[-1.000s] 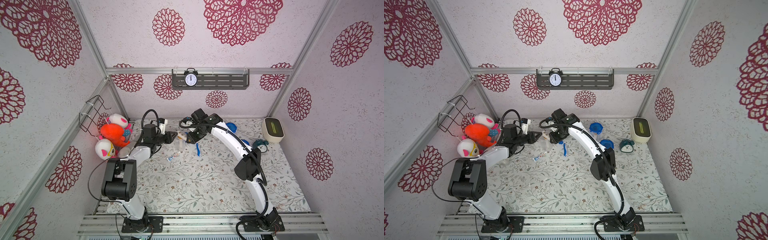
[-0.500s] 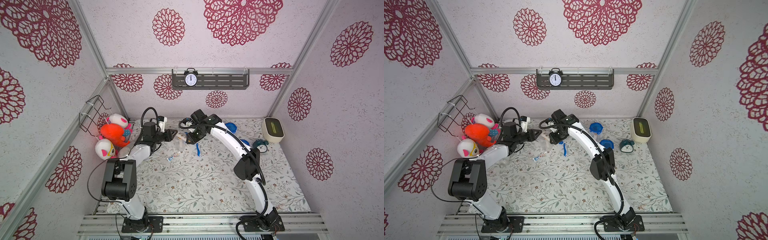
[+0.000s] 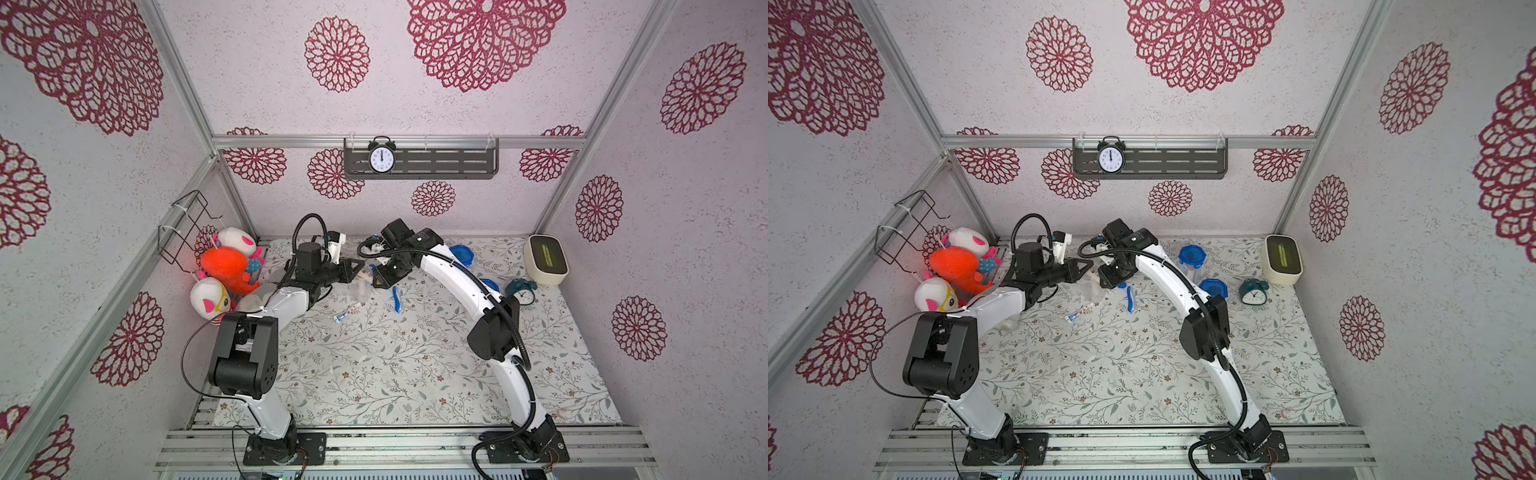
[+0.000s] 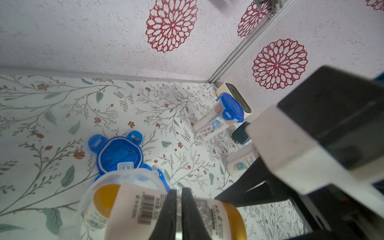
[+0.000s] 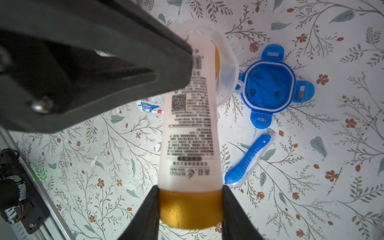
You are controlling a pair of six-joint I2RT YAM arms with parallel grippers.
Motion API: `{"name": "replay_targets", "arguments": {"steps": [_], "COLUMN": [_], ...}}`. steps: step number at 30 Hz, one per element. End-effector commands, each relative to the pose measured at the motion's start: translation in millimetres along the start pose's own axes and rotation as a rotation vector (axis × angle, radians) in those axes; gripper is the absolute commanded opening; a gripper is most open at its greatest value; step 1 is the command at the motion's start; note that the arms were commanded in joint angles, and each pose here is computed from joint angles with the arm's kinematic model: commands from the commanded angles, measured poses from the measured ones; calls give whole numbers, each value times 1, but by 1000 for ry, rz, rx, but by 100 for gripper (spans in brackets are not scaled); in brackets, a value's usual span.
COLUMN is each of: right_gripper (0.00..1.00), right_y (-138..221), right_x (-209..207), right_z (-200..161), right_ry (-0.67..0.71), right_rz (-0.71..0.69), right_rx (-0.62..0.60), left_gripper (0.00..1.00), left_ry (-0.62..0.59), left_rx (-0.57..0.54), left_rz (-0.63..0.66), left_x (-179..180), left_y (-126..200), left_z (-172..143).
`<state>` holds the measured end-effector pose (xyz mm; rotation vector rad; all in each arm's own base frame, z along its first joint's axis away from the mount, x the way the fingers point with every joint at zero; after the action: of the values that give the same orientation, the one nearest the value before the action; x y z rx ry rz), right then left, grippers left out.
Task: Pack away toiletry kits
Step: Place the toiletry item into the container.
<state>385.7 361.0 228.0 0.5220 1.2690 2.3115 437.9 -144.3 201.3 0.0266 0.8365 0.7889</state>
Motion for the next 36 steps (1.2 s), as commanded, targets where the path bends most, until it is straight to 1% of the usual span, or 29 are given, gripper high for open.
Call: {"name": "replay_targets", "arguments": {"steps": [1,6,17,25,29,32,33,34,36], "right_gripper": [36,40,57,57,58,62,63,63,63], "right_y": [18,21,29,34,41,52,56,60,70], "right_x": [1,1,-2,-5,-5,-6,-10,-16,-30], "right_z": [12,14,31,51,57,60,58,54,44], "right_ry": [33,39,32,9,9,-9,-27,-57,-129], "right_rz": [-16,-24,-56,-74,-81,-116,-148,-193,-256], "right_rx": [-56,-70,-157,-262,-299,-345,-357,-371,-410], "left_gripper": [9,8,8,8,8,11,14,21,28], "left_ry": [-9,-10,0,13,1,-19,-30,-37,-46], "left_rx": [-13,-4,24,24,5,-25,-38,-54,-91], "left_rz": [7,23,57,84,92,87,85,85,90], "left_x": [4,7,17,24,21,11,5,0,-10], "left_y": [-2,-5,-5,2,7,13,16,20,29], "left_z": [1,1,-9,-13,-7,7,14,21,31]}}
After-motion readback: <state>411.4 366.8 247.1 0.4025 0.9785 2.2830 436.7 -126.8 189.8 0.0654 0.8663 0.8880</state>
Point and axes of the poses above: each gripper's point midway between its finger pads, its own y axis back along the fingers, its own x axis along the line the jaws close on, z = x × y, the point moved 5 cm from there along y, back along the fingers, and after that the axes turned 9 degrees about y, right-handed, at the moved point
